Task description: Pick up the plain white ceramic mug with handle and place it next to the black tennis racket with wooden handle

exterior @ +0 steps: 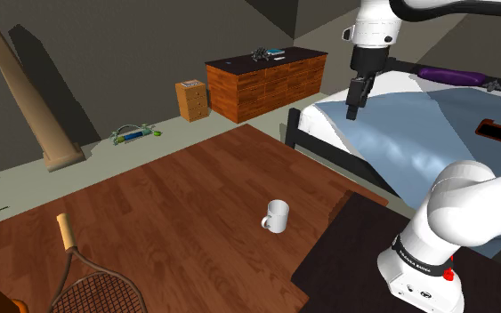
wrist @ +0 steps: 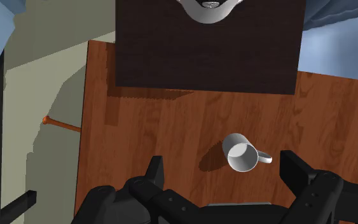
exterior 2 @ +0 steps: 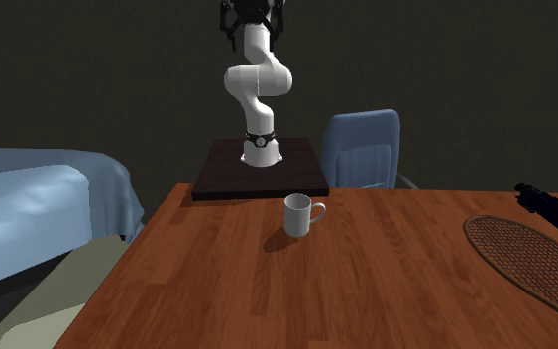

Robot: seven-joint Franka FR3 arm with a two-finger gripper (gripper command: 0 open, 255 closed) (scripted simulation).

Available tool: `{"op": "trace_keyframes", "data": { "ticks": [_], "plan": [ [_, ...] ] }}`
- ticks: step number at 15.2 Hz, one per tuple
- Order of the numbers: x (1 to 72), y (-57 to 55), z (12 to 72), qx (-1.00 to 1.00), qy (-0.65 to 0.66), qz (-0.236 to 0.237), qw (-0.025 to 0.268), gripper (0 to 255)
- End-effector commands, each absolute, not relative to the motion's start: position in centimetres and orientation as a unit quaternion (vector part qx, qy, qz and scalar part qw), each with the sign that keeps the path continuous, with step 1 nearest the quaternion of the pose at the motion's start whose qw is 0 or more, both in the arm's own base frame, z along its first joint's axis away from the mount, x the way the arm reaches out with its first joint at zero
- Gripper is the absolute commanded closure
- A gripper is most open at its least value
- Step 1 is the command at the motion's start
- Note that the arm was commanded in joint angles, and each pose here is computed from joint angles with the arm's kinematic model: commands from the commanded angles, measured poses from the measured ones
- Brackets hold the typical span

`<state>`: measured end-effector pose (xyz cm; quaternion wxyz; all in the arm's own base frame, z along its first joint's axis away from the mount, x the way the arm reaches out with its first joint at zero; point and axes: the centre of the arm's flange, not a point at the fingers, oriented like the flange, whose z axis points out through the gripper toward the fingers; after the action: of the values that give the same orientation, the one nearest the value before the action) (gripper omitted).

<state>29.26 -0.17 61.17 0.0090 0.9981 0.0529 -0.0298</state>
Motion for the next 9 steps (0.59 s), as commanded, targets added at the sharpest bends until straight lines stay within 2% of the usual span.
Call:
{"op": "trace_keyframes", "data": {
  "ticks": [1, 9],
  "plan": [
    [29.3, -0.2, 61.2, 0.998, 0.053, -0.03, 0.009, 0],
    [31.0, 1.3, 51.1, 0.998, 0.059, -0.001, 0.002, 0]
  ]
}}
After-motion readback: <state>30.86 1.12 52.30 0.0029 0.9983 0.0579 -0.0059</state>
